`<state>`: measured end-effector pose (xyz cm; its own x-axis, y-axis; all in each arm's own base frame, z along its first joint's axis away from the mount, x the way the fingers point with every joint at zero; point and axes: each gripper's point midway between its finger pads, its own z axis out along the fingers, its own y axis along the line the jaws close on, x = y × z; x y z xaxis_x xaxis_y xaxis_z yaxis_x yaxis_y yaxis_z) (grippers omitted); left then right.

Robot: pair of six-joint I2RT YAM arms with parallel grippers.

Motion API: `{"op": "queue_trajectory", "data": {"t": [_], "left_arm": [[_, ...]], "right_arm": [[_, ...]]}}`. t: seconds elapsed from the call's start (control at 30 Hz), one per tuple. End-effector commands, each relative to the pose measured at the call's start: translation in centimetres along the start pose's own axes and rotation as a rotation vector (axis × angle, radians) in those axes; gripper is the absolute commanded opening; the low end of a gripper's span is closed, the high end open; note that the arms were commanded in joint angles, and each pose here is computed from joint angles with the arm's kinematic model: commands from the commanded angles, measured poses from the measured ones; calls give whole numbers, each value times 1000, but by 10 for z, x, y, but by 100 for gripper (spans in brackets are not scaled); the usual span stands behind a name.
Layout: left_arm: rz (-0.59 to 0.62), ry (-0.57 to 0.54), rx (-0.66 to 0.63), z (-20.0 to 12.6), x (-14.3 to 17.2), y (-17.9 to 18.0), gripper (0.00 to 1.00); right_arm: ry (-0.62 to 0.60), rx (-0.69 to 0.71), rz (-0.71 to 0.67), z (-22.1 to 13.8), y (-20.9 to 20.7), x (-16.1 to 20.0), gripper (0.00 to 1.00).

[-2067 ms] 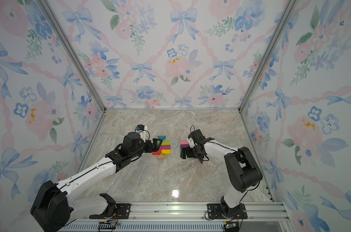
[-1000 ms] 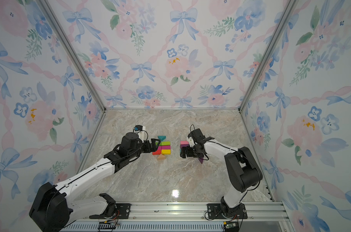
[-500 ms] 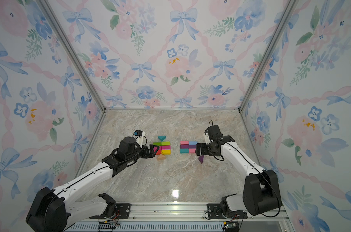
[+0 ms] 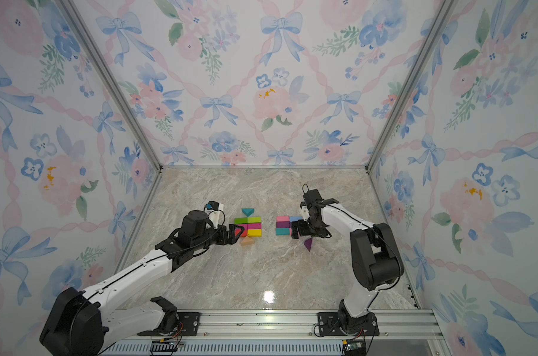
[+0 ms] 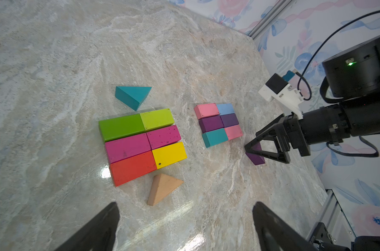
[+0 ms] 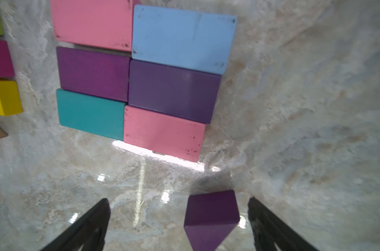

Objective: Assemble a piece of candy with building blocks
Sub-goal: Assemble the building block at the center of the board.

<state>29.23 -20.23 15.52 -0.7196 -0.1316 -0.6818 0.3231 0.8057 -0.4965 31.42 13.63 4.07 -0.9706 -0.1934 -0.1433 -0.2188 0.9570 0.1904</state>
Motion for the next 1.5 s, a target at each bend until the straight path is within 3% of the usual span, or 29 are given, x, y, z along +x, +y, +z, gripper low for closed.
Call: {"op": "queue_trajectory", "data": {"t": [0.0,0.53,0.97,1.27,1.47], "left_arm": [[-8,8,5,-2,4,4,98],[-37,-21,12,-11,-3,11,98],[-51,-40,27,-20,-11,20,98],[-44,-29,43,-20,-12,19,98],[3,33,99,-10,0,-8,98]], "right_arm": [[32,-19,-30,10,6,2,100],[68,-11,-5,14,25,53,95],[-4,-108,-97,3,88,58,95],[-87,128,-51,-44,38,58,97],[-101,151,9,-36,12,54,99]]}}
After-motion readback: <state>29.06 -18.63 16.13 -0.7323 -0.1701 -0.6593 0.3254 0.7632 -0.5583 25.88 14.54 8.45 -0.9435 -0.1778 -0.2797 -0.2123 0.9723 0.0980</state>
